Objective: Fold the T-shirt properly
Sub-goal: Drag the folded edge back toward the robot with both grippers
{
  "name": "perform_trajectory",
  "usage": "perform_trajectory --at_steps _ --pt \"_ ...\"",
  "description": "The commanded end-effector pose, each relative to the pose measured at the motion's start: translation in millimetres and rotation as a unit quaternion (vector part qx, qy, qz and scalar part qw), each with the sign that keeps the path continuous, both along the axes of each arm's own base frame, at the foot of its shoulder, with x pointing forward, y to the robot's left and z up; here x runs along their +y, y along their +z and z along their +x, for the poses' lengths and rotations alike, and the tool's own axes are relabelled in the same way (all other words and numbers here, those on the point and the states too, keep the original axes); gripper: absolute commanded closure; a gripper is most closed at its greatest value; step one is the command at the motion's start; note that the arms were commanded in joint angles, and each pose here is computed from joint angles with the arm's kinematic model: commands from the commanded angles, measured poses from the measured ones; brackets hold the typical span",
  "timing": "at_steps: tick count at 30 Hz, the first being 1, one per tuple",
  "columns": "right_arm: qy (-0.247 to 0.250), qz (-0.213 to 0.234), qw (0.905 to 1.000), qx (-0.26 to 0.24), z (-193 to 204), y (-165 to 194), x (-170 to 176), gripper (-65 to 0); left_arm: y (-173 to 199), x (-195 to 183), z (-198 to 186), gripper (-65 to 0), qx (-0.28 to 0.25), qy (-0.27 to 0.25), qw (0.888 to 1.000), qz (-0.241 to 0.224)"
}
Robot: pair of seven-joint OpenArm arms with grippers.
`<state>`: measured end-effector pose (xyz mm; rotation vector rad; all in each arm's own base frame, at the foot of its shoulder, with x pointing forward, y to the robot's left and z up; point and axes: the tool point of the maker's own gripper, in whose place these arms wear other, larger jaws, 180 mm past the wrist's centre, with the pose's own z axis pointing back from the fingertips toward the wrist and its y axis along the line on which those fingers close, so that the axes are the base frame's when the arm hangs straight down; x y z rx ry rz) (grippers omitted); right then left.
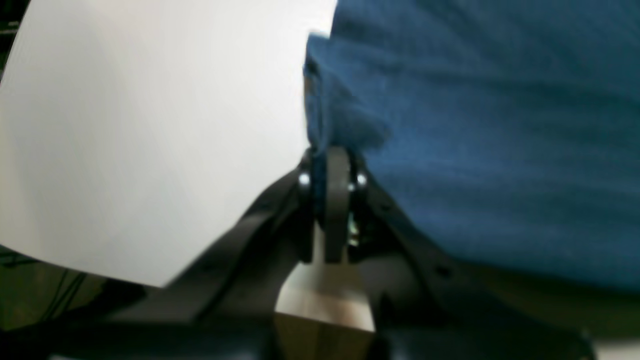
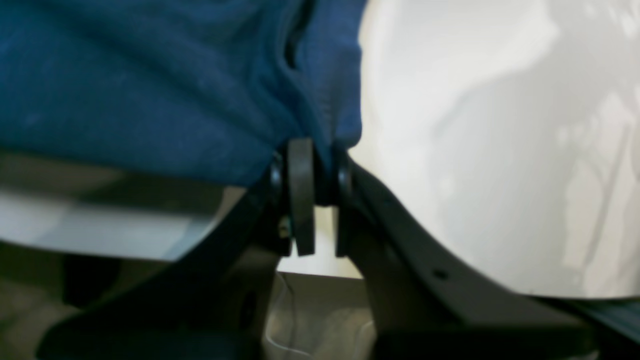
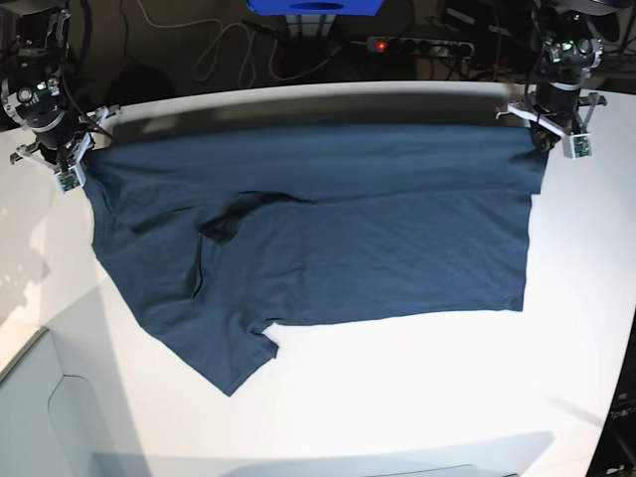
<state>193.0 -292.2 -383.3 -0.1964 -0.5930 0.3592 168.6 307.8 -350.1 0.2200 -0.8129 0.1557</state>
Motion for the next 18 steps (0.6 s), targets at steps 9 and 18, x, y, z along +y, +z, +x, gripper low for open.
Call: perform_trajectory --at_steps 9,18 --pt "-0.012 0.001 0.9999 0.009 -16 -4 -2 -0.8 -5 1 -18 0.0 0.014 0.009 1.0 0.001" --pt "-0.016 0.007 0.9997 0.016 -23 -8 3 -36.9 -6 2 -22 -4.0 0.019 0.009 1.0 0.003"
